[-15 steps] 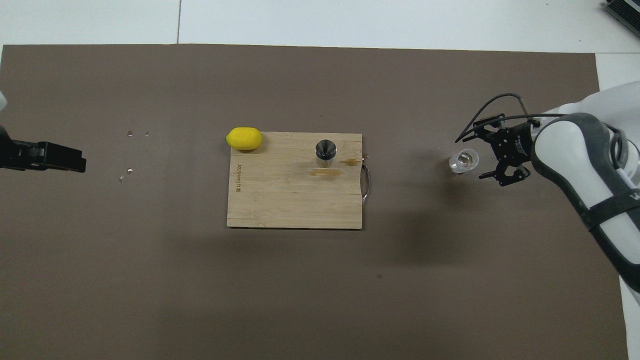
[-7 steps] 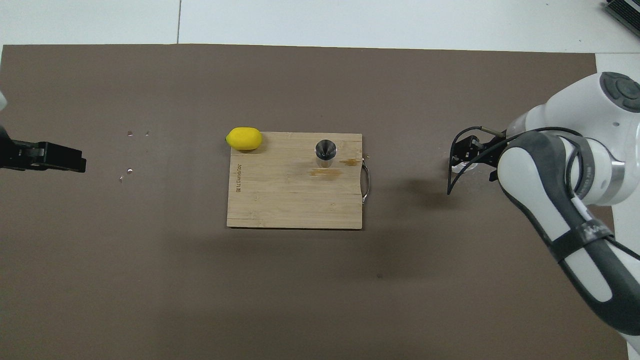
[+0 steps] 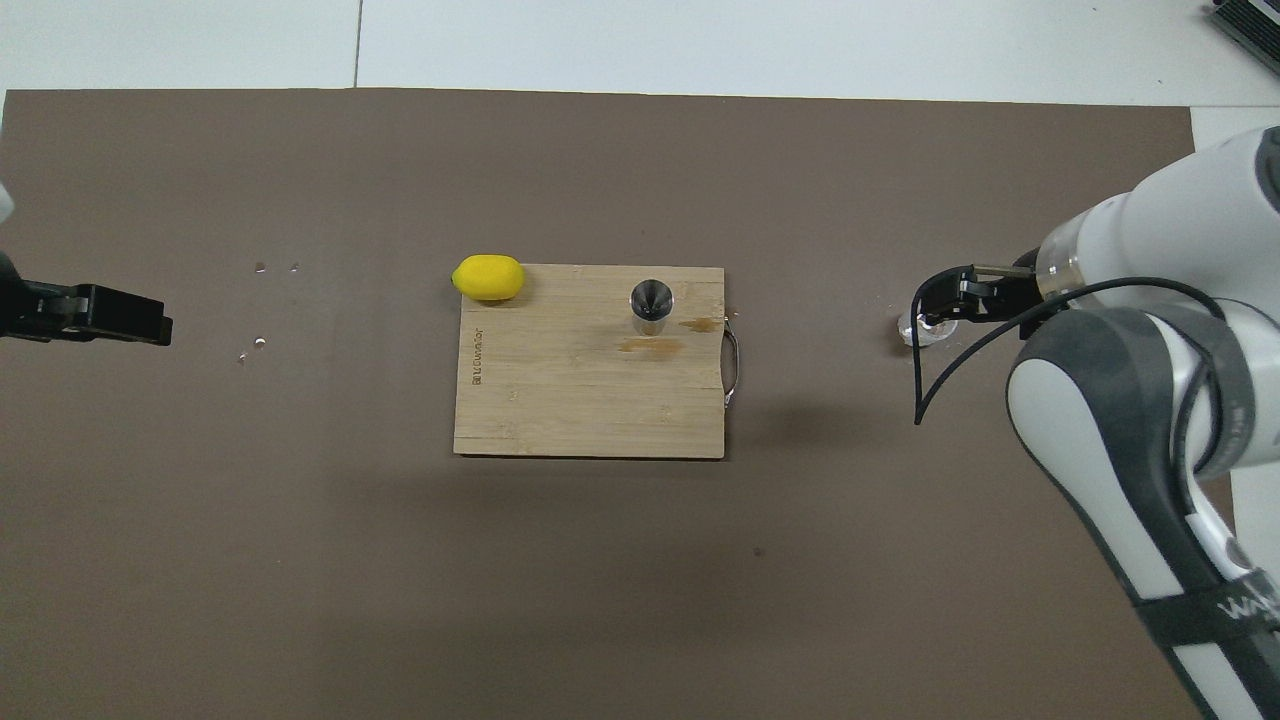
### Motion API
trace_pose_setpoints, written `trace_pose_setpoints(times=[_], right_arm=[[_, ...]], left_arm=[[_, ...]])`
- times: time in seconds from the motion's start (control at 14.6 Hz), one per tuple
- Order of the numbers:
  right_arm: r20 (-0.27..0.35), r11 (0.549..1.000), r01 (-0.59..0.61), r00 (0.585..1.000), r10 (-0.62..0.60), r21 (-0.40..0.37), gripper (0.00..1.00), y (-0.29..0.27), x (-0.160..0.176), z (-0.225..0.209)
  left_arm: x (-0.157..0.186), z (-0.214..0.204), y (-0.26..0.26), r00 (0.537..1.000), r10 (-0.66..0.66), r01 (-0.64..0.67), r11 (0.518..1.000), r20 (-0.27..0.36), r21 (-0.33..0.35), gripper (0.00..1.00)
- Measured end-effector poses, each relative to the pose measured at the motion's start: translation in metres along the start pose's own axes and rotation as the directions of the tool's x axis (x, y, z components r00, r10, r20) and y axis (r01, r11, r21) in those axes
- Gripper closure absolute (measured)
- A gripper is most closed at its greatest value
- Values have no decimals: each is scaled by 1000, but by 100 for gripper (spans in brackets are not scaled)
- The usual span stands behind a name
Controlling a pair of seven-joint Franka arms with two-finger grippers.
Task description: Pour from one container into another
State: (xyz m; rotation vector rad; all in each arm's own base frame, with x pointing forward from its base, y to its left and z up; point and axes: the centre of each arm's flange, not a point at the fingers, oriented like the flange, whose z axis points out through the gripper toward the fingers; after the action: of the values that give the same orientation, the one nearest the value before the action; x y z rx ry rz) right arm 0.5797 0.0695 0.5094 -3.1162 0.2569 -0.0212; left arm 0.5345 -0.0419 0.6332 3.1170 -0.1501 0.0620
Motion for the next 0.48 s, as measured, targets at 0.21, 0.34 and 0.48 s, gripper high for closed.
trace_pose_setpoints(times=[0.21, 0.34, 0.48], right_arm=[[-25, 1000, -2, 1000, 2, -1, 0, 3, -2, -51], [-37, 1000, -4, 999, 3, -29, 0, 9, -2, -75], [-26, 999, -7, 1000, 5, -49, 0, 13, -6, -90]], left_arm=[[0, 0, 0, 1000, 0, 0, 1000, 0, 0, 0], [0, 0, 0, 1000, 0, 0, 1000, 0, 0, 0], [0, 0, 0, 1000, 0, 0, 1000, 0, 0, 0]])
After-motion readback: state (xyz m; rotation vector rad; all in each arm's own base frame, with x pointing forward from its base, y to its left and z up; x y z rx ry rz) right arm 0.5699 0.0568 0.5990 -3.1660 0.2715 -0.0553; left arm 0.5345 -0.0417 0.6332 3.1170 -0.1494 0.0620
